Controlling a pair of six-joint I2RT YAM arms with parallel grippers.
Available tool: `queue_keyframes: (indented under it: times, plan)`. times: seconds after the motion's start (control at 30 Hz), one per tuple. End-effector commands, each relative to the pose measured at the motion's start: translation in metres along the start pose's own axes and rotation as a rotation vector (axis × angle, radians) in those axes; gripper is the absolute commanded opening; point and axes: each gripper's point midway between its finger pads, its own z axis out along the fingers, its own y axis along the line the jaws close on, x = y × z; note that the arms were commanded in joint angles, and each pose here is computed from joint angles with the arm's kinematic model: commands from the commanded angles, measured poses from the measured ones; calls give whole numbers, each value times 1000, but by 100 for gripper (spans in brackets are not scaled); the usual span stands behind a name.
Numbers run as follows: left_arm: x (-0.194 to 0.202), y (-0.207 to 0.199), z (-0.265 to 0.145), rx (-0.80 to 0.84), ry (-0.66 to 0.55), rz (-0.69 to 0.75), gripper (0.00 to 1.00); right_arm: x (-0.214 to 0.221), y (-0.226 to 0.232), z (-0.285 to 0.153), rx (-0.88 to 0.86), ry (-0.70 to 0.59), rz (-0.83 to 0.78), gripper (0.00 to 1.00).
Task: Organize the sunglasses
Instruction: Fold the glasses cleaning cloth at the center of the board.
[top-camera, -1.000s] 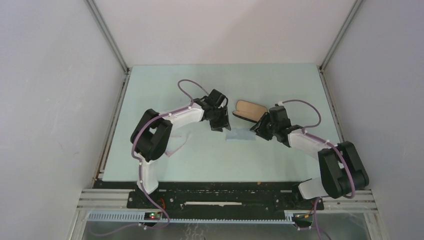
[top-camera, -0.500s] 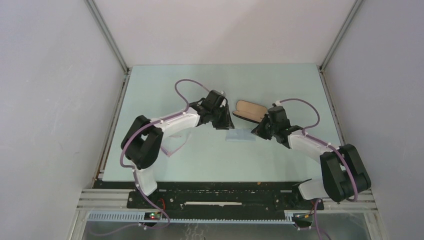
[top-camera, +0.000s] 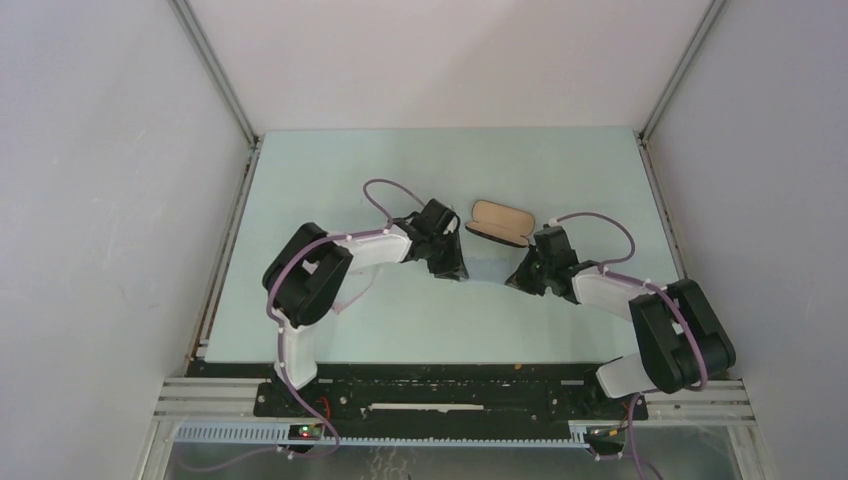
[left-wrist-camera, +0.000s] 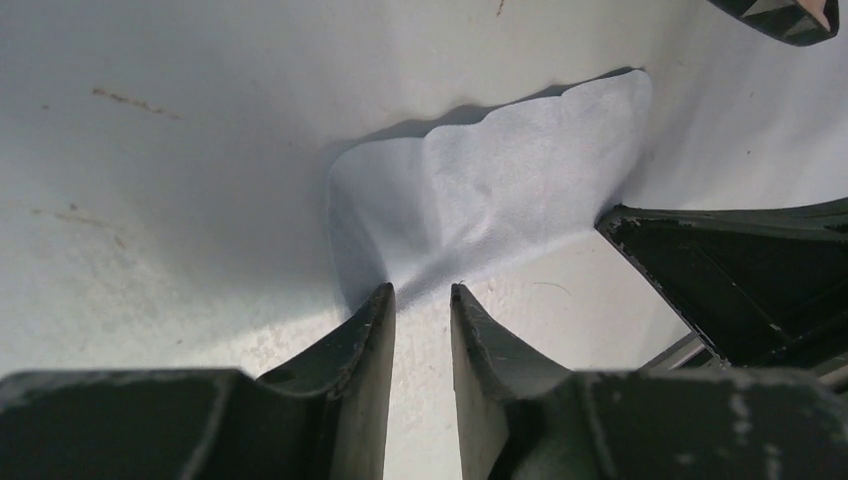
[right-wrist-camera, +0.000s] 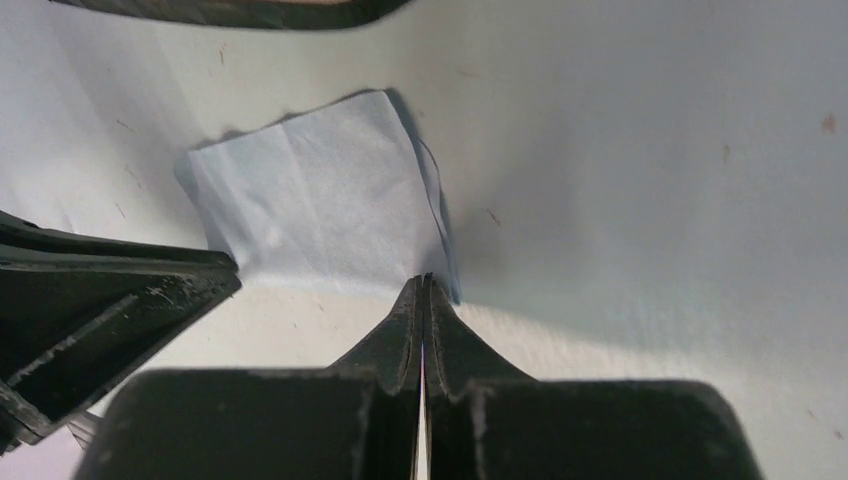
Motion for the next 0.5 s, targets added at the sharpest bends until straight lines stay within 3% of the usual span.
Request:
queue_keyframes:
  times: [0.0,0.13,0.47]
  plan:
    - [-11,-12,-28,11,-74,37,33,-1,-3,-15,3,-19,-14,0]
    - [-27,-26,-51,24,-137,85,36,-20,6,-28,-36,-83,-5,0]
    - [-67,-38,-66,13,-206,116,46,-78,27,-41,-53,-193,-11,27]
